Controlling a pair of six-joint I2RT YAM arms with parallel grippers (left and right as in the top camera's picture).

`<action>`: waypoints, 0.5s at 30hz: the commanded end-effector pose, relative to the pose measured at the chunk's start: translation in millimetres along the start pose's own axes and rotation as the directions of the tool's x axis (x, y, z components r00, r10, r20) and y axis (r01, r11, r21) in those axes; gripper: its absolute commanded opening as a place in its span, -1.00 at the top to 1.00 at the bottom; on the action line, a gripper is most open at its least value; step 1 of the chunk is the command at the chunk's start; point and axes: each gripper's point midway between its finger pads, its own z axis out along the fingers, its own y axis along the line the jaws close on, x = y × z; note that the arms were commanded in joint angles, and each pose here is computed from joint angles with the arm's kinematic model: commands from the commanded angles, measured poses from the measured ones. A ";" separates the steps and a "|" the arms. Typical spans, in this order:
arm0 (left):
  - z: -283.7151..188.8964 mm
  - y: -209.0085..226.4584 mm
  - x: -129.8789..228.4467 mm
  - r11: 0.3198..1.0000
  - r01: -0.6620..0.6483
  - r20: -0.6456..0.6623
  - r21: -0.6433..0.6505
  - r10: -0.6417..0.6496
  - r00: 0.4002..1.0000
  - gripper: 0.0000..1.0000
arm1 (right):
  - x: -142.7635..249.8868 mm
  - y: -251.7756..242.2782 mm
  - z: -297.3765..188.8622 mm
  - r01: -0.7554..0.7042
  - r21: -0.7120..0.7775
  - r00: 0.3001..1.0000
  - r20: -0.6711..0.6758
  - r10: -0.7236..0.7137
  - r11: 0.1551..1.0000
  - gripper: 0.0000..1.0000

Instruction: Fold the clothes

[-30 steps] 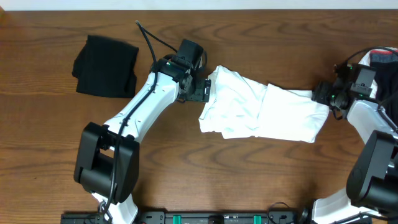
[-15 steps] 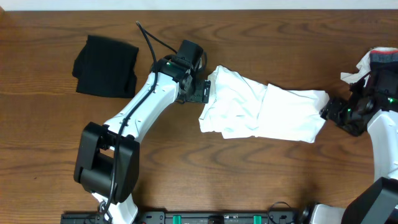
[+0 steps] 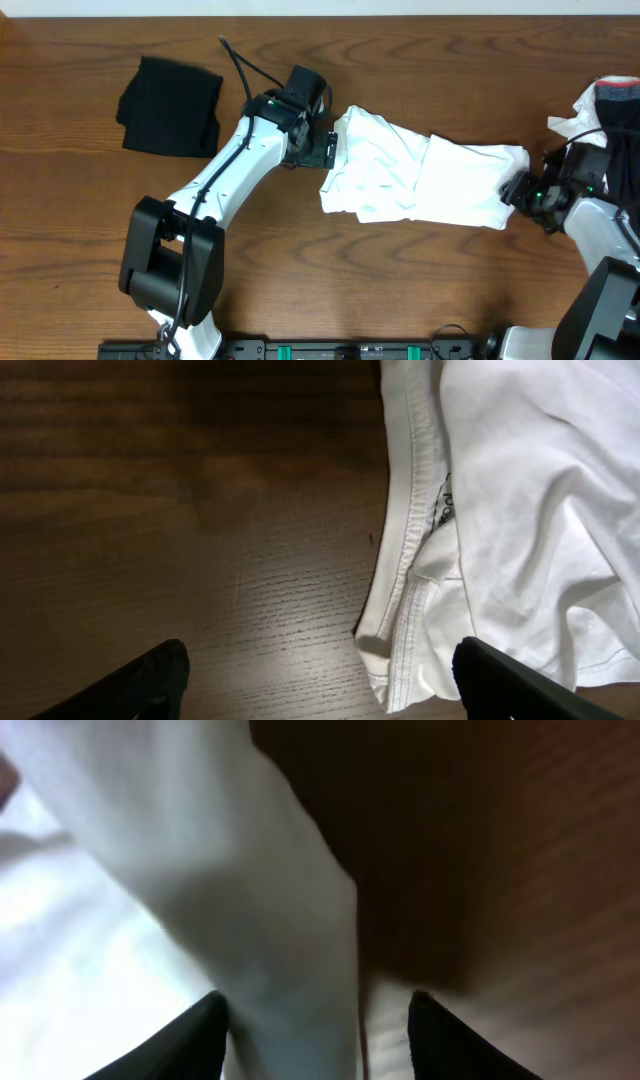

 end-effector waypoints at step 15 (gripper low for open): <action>5.5 14.6 0.4 0.997 -0.013 0.003 -0.075 0.013 1.000 -0.72 | -36.1 -5.6 -6.4 0.087 -0.129 0.982 0.177 -0.064 0.988 0.98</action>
